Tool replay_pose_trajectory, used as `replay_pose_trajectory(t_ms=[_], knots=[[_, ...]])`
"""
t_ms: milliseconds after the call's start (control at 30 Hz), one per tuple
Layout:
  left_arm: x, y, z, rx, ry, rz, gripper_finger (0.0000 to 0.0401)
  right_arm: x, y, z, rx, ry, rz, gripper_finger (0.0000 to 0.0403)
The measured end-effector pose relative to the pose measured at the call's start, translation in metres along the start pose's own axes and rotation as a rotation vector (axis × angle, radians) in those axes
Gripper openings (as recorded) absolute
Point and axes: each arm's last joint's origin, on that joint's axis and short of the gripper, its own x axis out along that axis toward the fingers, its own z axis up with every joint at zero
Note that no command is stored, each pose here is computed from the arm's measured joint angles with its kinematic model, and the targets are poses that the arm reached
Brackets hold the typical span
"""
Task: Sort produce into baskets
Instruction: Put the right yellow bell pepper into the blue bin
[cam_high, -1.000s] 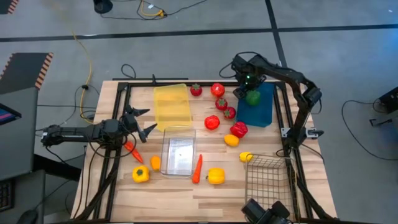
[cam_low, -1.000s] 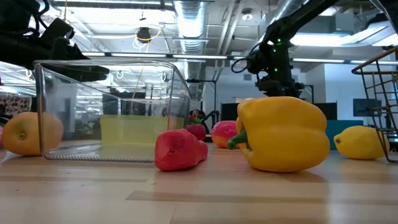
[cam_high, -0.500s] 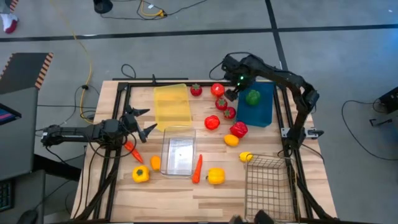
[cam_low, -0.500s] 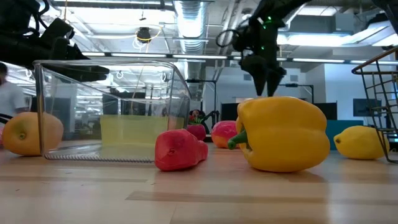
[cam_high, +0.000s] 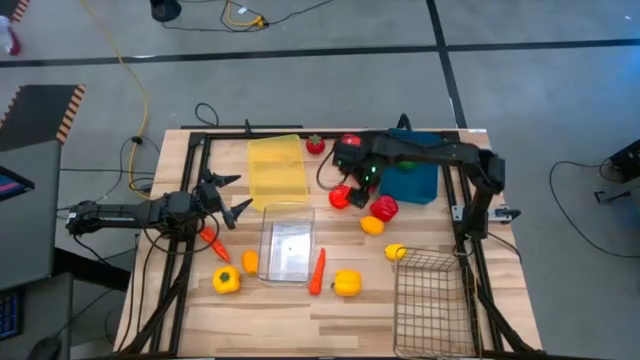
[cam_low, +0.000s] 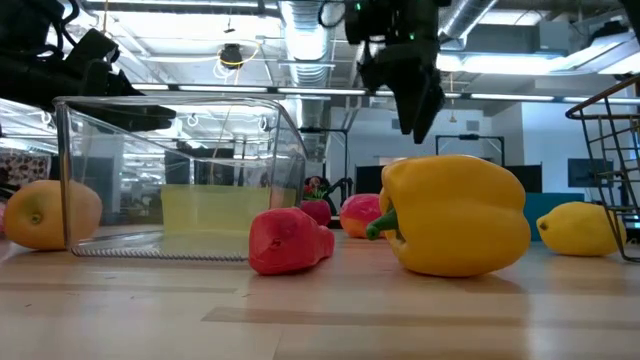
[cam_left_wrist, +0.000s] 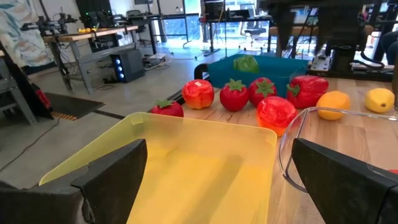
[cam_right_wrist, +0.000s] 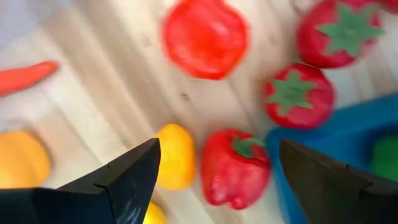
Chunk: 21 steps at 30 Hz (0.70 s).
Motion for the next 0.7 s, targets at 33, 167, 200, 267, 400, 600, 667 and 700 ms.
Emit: replay_pose_trajectory(t_ms=[33, 167, 200, 267, 400, 600, 667, 700], knots=[[0.0, 0.0, 0.0, 0.0, 0.0, 0.0, 0.0388, 0.0, 0.008, -0.001, -0.023, -0.008, 0.006, 0.0354], [0.0, 0.0, 0.0, 0.0, 0.0, 0.0, 0.0388, -0.002, 0.042, -0.012, -0.099, -0.018, 0.036, 0.0354], [0.0, 0.0, 0.0, 0.0, 0.0, 0.001, 0.0388, -0.002, 0.051, -0.015, -0.109, -0.017, 0.055, 0.0354], [0.0, 0.0, 0.0, 0.0, 0.0, 0.0, 0.0388, -0.003, 0.07, -0.021, -0.136, -0.022, 0.098, 0.0354], [0.0, 0.0, 0.0, 0.0, 0.0, 0.0, 0.0388, -0.005, 0.104, -0.036, -0.177, -0.045, 0.152, 0.0354], [0.0, 0.0, 0.0, -0.007, 0.0, 0.001, 0.0388, -0.008, 0.152, -0.06, -0.265, -0.106, 0.222, 0.0354], [0.0, 0.0, 0.0, -0.006, 0.0, 0.0, 0.0388, -0.01, 0.166, -0.068, -0.307, -0.135, 0.25, 0.0354], [0.0, 0.0, 0.0, -0.006, 0.0, 0.001, 0.0388, -0.011, 0.172, -0.072, -0.325, -0.151, 0.261, 0.0354]])
